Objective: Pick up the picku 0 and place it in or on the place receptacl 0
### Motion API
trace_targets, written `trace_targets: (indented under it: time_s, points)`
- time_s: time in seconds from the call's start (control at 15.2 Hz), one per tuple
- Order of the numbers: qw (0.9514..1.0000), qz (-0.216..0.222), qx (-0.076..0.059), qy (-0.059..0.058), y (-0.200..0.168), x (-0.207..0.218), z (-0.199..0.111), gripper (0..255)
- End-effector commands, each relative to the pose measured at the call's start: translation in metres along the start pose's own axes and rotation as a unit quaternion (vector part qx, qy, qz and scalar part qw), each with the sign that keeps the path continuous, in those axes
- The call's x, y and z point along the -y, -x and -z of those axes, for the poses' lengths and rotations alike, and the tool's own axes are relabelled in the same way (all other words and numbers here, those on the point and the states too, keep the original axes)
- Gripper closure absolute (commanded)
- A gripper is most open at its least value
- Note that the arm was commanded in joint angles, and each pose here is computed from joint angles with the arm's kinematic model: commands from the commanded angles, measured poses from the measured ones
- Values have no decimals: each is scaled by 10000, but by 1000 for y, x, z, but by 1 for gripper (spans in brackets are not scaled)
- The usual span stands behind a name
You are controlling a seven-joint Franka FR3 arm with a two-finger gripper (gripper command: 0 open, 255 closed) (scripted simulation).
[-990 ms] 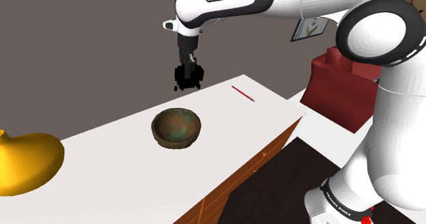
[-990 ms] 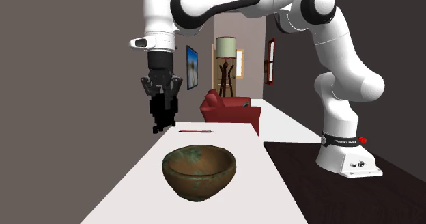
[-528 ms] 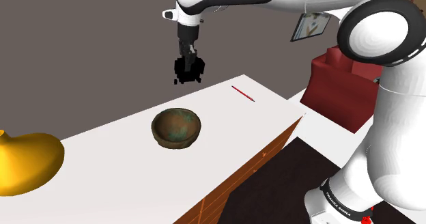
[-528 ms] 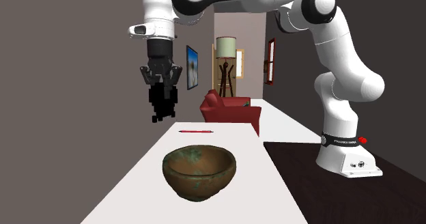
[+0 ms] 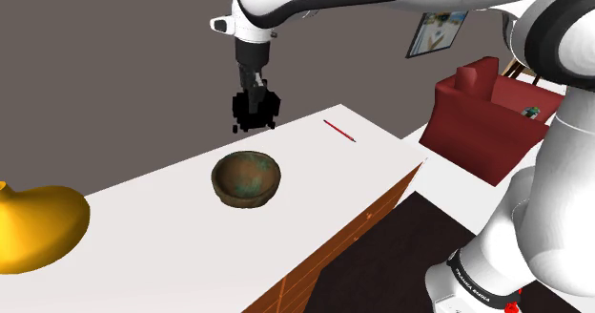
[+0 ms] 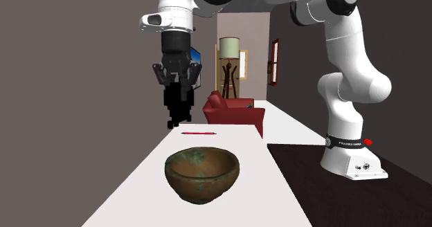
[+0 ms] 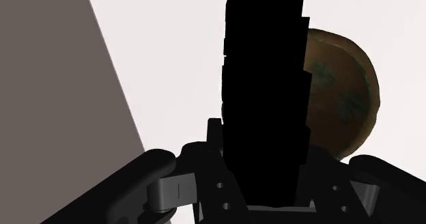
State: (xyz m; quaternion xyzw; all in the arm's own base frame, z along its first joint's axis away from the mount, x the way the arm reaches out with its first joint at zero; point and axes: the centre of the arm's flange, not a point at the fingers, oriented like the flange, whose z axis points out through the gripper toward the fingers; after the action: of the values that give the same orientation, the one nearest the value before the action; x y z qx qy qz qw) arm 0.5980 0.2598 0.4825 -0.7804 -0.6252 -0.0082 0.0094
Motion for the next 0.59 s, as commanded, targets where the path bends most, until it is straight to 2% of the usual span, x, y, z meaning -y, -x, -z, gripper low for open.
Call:
trace_targets:
  time_s: [0.0,0.33,0.53]
  points:
    - [10000,-6,1,3,-13,24,2,255]
    - [10000,-6,1,3,-53,86,5,255]
    - [10000,-6,1,3,-52,86,-11,255]
